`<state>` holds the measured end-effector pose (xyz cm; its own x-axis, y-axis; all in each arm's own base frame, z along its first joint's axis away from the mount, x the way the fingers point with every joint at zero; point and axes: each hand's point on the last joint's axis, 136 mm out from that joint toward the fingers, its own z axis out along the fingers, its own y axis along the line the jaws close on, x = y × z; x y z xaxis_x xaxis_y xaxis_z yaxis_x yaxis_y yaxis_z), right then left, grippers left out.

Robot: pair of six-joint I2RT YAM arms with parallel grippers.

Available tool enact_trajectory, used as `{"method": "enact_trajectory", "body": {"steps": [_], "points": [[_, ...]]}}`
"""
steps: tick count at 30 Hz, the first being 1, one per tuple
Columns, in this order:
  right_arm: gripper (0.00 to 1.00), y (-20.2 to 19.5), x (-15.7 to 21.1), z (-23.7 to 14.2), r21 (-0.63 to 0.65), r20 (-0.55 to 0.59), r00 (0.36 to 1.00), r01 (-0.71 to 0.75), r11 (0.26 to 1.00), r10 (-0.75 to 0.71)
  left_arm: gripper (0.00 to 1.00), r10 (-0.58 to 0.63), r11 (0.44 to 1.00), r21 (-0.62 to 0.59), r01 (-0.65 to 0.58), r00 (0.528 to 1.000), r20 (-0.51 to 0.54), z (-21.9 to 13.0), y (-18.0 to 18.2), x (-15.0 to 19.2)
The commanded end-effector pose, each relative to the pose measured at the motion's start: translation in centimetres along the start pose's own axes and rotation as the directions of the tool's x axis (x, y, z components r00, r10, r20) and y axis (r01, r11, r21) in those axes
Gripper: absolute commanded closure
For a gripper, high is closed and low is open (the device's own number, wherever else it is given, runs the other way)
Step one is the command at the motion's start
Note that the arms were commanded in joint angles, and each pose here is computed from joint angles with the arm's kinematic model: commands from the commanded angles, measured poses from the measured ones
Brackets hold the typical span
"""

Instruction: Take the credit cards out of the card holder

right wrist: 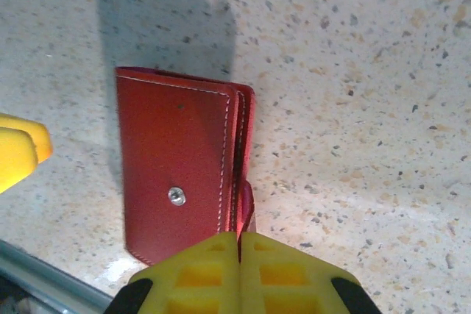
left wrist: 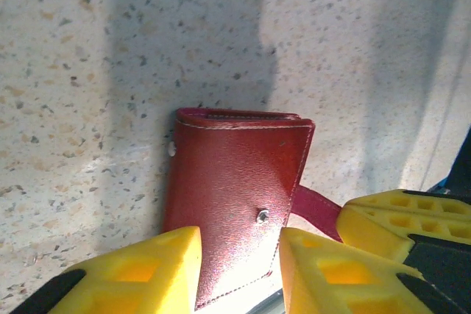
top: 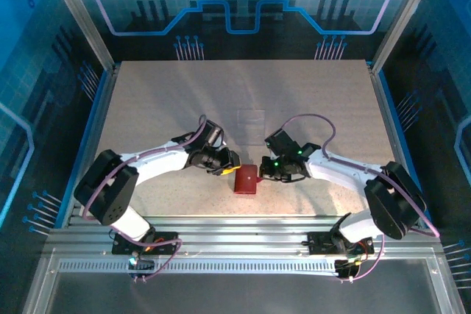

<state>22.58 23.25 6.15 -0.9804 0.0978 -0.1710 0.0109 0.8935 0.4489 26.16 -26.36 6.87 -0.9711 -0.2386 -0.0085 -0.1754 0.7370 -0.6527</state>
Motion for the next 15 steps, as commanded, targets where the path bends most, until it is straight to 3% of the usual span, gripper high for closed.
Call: {"method": "enact_trajectory", "body": {"steps": [1, 15], "points": [[1.00, 1.2, -0.8, -1.7, -0.029, 0.016, 1.000, 0.016, 0.999, -0.015, 0.64, -0.008, 0.999, 0.047, 0.005, 0.998, 0.060, -1.2, -0.6, -0.7], [1.00, 5.5, -2.2, -4.3, -0.110, 0.048, 0.997, 0.068, 0.992, -0.063, 0.62, -0.065, 0.990, 0.131, 0.048, 0.990, 0.123, -3.4, 0.1, -1.6]]}}
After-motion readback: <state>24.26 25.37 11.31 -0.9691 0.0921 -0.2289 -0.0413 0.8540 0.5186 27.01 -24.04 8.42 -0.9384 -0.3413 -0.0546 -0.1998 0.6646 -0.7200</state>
